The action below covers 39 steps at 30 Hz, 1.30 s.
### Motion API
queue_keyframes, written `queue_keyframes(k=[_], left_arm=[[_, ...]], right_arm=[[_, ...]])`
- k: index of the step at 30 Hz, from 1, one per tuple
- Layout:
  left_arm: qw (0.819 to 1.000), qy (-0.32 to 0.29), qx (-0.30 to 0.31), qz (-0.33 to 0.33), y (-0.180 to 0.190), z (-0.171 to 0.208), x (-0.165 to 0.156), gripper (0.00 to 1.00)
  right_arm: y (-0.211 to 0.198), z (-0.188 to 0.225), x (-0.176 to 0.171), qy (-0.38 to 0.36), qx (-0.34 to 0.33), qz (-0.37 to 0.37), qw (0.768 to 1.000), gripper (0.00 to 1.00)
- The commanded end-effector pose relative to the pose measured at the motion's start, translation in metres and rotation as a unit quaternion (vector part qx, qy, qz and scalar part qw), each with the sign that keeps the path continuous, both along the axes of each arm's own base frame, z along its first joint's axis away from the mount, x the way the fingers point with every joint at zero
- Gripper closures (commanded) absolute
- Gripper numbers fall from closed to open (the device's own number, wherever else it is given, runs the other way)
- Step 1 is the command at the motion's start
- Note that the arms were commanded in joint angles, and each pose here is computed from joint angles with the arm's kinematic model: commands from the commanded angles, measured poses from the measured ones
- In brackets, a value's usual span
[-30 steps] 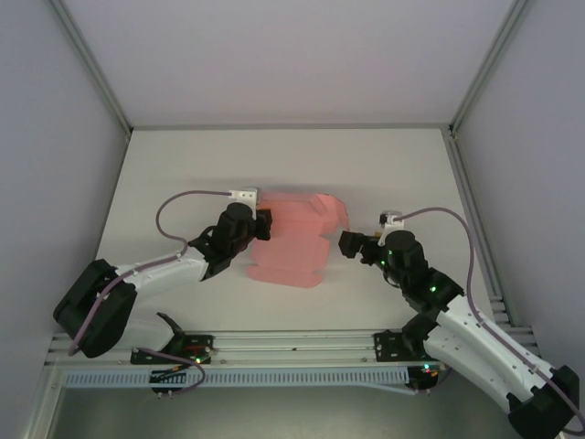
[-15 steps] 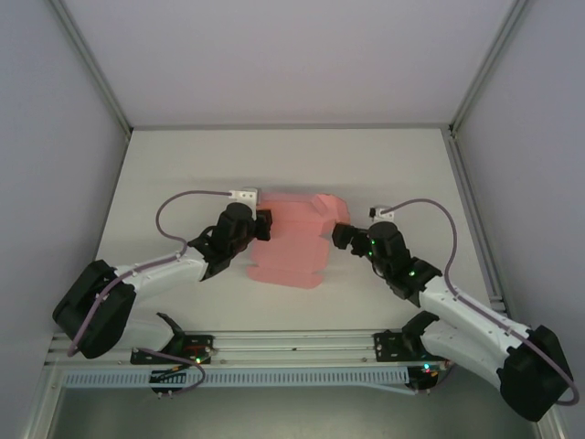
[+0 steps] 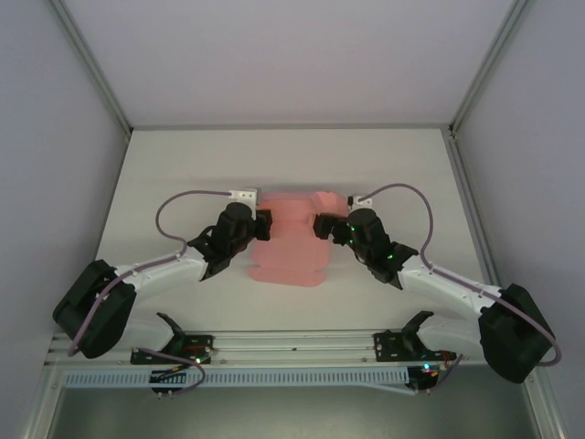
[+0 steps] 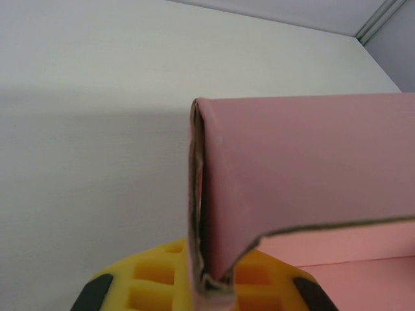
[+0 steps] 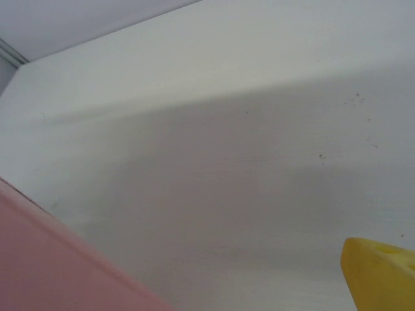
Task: Assemble paper box
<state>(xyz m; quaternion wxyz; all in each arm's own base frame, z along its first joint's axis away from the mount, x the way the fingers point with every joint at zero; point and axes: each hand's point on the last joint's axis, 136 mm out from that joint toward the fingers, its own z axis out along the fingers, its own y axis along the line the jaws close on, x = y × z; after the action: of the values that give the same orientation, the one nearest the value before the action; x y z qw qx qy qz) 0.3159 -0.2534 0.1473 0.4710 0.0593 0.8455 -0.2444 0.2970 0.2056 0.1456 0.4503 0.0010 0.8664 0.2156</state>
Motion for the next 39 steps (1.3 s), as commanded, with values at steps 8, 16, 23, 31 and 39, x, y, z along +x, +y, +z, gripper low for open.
queue_keyframes(k=[8, 16, 23, 31, 39], left_arm=[[1.0, 0.004, -0.015, 0.018, 0.0, 0.004, 0.007, 1.0], [1.0, 0.003, -0.003, 0.03, 0.017, 0.003, 0.011, 1.0], [1.0, 0.008, -0.014, 0.009, 0.01, 0.001, 0.008, 1.0], [1.0, 0.004, -0.02, -0.01, 0.005, 0.006, 0.004, 1.0], [0.999, 0.002, -0.027, -0.021, 0.003, 0.008, 0.0, 1.0]], right_arm=[[-0.017, 0.022, -0.012, -0.018, -0.036, -0.016, 0.999, 0.0], [-0.056, 0.057, -0.055, -0.073, -0.02, 0.001, 0.997, 0.0], [-0.113, 0.08, -0.054, -0.09, -0.027, -0.092, 0.991, 0.0], [-0.114, 0.066, -0.026, -0.033, -0.082, -0.072, 0.993, 0.0], [-0.065, 0.051, -0.001, 0.008, -0.095, 0.055, 0.994, 0.02]])
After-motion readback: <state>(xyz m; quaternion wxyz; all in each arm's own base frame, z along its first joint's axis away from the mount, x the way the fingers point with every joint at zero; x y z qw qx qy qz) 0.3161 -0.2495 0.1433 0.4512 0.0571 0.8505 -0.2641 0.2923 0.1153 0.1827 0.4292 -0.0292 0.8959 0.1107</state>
